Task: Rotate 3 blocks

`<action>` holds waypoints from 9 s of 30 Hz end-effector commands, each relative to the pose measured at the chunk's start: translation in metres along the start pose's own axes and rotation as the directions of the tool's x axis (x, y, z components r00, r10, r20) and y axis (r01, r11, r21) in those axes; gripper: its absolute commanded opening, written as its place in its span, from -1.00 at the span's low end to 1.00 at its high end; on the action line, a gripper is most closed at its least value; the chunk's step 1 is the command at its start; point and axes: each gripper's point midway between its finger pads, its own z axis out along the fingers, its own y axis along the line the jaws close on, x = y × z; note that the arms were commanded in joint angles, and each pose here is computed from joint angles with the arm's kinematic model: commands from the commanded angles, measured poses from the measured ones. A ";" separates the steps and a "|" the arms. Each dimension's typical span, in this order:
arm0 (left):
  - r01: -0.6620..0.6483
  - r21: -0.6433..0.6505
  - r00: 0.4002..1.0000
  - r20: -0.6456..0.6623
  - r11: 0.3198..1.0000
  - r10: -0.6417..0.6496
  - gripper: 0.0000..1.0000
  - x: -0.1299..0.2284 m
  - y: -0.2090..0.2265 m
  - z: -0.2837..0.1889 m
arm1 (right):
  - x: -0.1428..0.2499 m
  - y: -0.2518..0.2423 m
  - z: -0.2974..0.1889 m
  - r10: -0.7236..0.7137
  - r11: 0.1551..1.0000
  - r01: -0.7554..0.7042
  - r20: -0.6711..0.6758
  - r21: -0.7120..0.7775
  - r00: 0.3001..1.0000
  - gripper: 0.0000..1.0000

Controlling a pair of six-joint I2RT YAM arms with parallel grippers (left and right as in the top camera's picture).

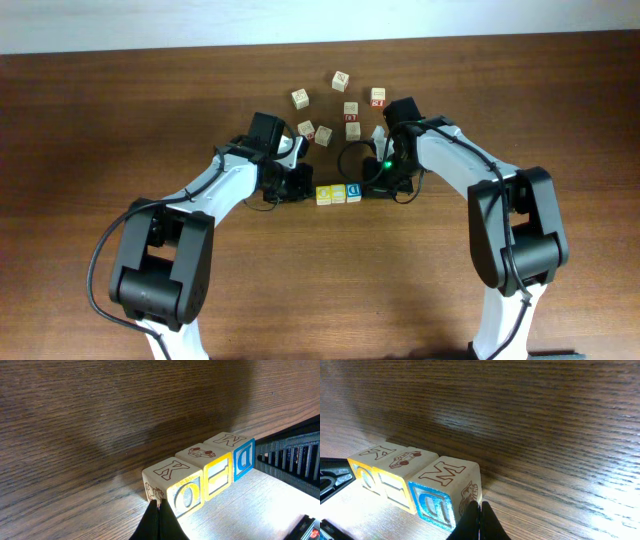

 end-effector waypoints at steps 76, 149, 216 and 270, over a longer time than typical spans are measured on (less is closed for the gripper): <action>0.054 0.013 0.998 -0.016 0.998 -0.054 -1.00 0.003 -0.001 0.005 | 0.007 0.111 -0.014 -0.319 0.938 0.316 0.001 -0.141 0.948 -0.91; 0.093 -0.064 0.994 0.062 0.994 -0.089 -1.00 -0.032 0.034 -0.041 | -0.040 0.114 -0.093 -0.239 0.970 0.243 0.132 -0.015 0.962 -0.92; 0.078 -0.131 0.992 0.111 0.988 -0.063 -0.10 -0.042 0.043 -0.041 | -0.019 0.056 -0.008 -0.094 0.985 0.102 0.069 -0.139 0.993 -0.92; 0.162 -0.257 0.976 0.182 0.953 -0.117 0.08 -0.051 0.068 -0.047 | -0.013 0.076 0.004 0.017 0.951 -0.005 0.035 -0.311 0.999 -0.91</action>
